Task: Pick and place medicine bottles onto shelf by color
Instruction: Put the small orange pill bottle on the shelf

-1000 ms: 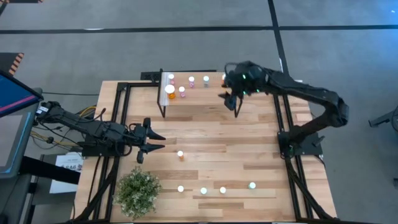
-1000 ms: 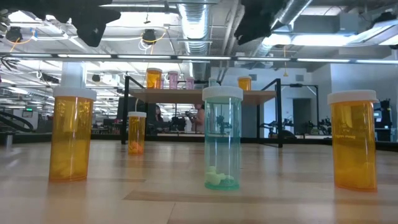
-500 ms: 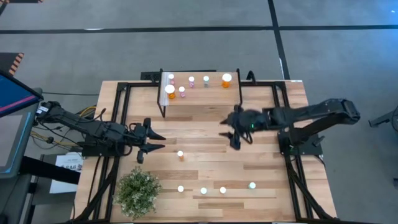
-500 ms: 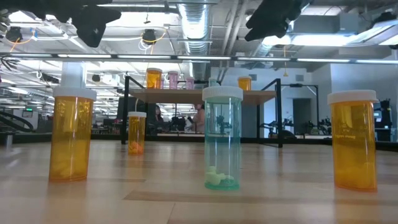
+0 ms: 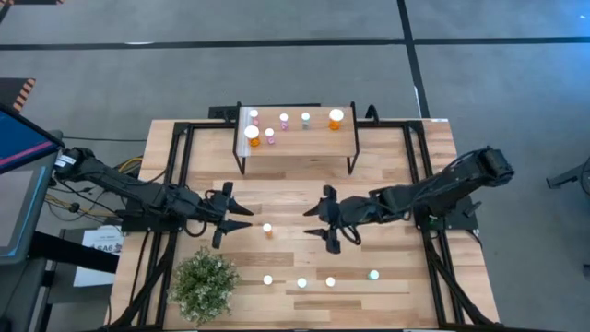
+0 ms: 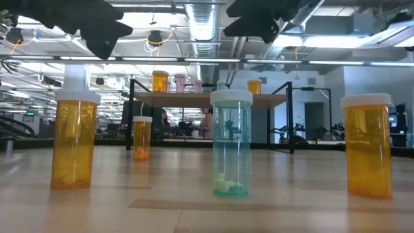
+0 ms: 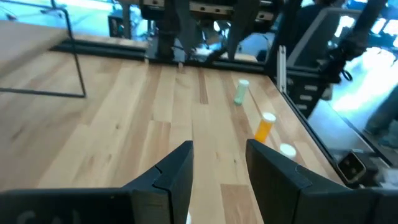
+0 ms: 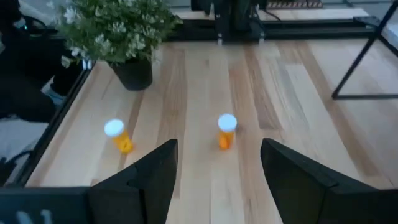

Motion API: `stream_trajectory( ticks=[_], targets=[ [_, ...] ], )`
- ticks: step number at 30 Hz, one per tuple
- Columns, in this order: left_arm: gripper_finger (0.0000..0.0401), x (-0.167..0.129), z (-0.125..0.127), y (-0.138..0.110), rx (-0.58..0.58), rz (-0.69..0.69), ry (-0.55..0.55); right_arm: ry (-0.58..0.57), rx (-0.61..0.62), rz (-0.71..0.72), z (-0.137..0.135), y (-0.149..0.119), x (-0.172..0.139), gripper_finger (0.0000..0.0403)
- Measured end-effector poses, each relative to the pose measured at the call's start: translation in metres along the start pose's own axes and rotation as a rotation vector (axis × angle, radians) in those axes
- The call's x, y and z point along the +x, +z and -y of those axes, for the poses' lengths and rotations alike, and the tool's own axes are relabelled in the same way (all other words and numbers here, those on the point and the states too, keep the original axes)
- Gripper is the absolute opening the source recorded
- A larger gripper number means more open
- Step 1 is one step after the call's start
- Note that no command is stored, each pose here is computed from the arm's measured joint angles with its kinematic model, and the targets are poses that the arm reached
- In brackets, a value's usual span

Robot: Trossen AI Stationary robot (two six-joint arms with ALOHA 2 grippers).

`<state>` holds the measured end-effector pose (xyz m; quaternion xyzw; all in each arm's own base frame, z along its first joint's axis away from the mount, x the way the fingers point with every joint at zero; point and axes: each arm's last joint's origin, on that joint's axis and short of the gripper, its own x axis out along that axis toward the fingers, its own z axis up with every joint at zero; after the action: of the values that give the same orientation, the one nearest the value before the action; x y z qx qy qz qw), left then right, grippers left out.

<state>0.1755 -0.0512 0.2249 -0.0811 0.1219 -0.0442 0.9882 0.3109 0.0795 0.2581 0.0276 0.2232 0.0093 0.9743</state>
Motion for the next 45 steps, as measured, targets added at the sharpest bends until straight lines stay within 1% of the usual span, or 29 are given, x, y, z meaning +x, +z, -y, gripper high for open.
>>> stream_trajectory(
  ticks=[5,8,10,14,16,18,22,24,26,28,34,36,38,45],
  targets=[
    [0.0135,0.002,0.001,-0.001,-0.003,-0.013,-0.007,-0.001,0.007,0.025,-0.001,-0.004,0.016,0.0253],
    [0.0143,0.002,0.000,-0.002,-0.006,-0.025,-0.004,-0.015,0.016,0.015,0.002,-0.011,0.030,0.0253],
    [0.0156,0.002,0.000,-0.004,-0.012,-0.047,-0.001,-0.028,0.019,-0.006,0.006,-0.017,0.037,0.0253],
    [0.0191,0.003,-0.002,-0.015,-0.035,-0.133,0.082,-0.055,0.028,-0.050,0.013,-0.028,0.051,0.0253],
    [0.0209,0.006,-0.003,-0.021,-0.045,-0.182,0.112,-0.061,0.037,-0.044,0.015,-0.028,0.053,0.0253],
    [0.0222,0.011,-0.002,-0.027,-0.043,-0.222,0.120,-0.066,0.046,-0.051,0.017,-0.029,0.054,0.0253],
    [0.0235,0.021,-0.002,-0.039,-0.018,-0.294,0.139,-0.060,0.064,-0.012,0.018,-0.025,0.054,0.0253],
    [0.0237,0.024,-0.002,-0.042,-0.003,-0.308,0.142,-0.028,0.070,0.020,0.017,-0.021,0.055,0.0253],
    [0.0238,0.025,-0.002,-0.042,0.003,-0.303,0.139,0.000,0.071,0.039,0.015,-0.017,0.063,0.0253],
    [0.0238,0.023,-0.002,-0.039,0.009,-0.292,0.136,0.011,0.050,0.003,0.014,-0.019,0.071,0.0253],
    [0.0238,0.007,-0.001,-0.022,0.012,-0.186,0.103,0.050,0.034,-0.056,0.013,-0.014,0.107,0.0253],
    [0.0238,0.001,0.000,-0.016,0.021,-0.142,0.086,0.047,0.017,-0.080,0.012,-0.015,0.117,0.0253],
    [0.0238,-0.006,0.001,-0.010,0.035,-0.099,0.079,0.047,0.018,-0.061,0.012,-0.010,0.129,0.0253],
    [0.0238,-0.024,0.010,0.002,0.073,0.017,0.030,0.014,0.035,-0.159,0.019,-0.016,0.156,0.0253]
  ],
)
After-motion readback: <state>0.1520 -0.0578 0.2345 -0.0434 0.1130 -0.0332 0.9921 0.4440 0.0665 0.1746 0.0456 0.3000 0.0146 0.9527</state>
